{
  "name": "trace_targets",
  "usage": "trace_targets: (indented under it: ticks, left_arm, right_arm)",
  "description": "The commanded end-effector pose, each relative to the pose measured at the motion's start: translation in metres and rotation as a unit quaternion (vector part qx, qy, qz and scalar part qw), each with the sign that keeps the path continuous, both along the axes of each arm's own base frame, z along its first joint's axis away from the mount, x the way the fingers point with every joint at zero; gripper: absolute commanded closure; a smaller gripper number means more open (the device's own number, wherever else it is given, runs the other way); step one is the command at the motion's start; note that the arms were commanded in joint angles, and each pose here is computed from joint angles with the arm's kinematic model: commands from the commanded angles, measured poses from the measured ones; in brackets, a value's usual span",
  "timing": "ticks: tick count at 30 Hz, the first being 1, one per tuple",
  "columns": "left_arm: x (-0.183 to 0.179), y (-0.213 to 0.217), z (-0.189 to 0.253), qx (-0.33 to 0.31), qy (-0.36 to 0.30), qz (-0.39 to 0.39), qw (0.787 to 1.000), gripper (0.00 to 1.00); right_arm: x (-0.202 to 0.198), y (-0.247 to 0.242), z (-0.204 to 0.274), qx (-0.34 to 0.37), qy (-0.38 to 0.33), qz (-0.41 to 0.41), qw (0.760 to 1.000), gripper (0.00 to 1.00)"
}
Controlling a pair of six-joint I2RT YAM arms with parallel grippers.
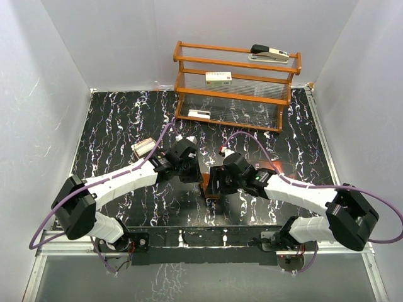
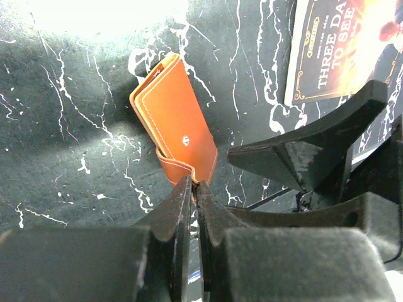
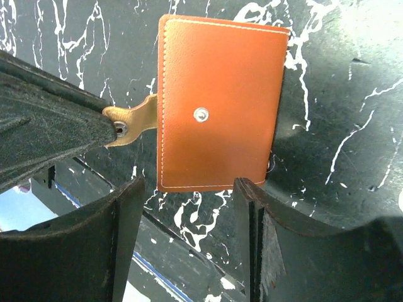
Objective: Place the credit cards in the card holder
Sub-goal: Open the card holder at the center of the board.
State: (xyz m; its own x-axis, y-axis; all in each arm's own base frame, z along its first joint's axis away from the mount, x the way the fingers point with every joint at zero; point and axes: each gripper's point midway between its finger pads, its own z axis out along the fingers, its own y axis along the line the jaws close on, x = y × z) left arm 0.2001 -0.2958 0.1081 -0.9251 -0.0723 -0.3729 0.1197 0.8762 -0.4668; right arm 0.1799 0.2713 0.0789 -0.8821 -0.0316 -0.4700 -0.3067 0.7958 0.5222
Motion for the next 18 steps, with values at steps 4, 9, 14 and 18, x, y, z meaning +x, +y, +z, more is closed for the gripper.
trace_targets:
  ticks: [4,9,14,18]
  left_arm:
    - [0.004,-0.007,0.022,-0.031,-0.014,0.001,0.999,1.0]
    - [0.003,-0.008,0.022,-0.033,-0.012,0.001,0.999,1.0]
    - [0.001,-0.005,0.018,-0.028,-0.009,0.0,1.0,1.0]
    - [-0.002,-0.003,0.012,-0.023,-0.002,-0.005,1.0,1.0]
  right_arm:
    - [0.013,0.013,0.01,-0.002,-0.027,-0.012,1.0,0.45]
    - [0.015,0.011,0.005,-0.017,-0.025,-0.02,0.999,0.47]
    - [0.019,0.006,0.011,-0.02,-0.035,-0.036,0.999,0.57]
    - [0.02,0.003,0.019,-0.015,-0.045,-0.045,0.998,0.61]
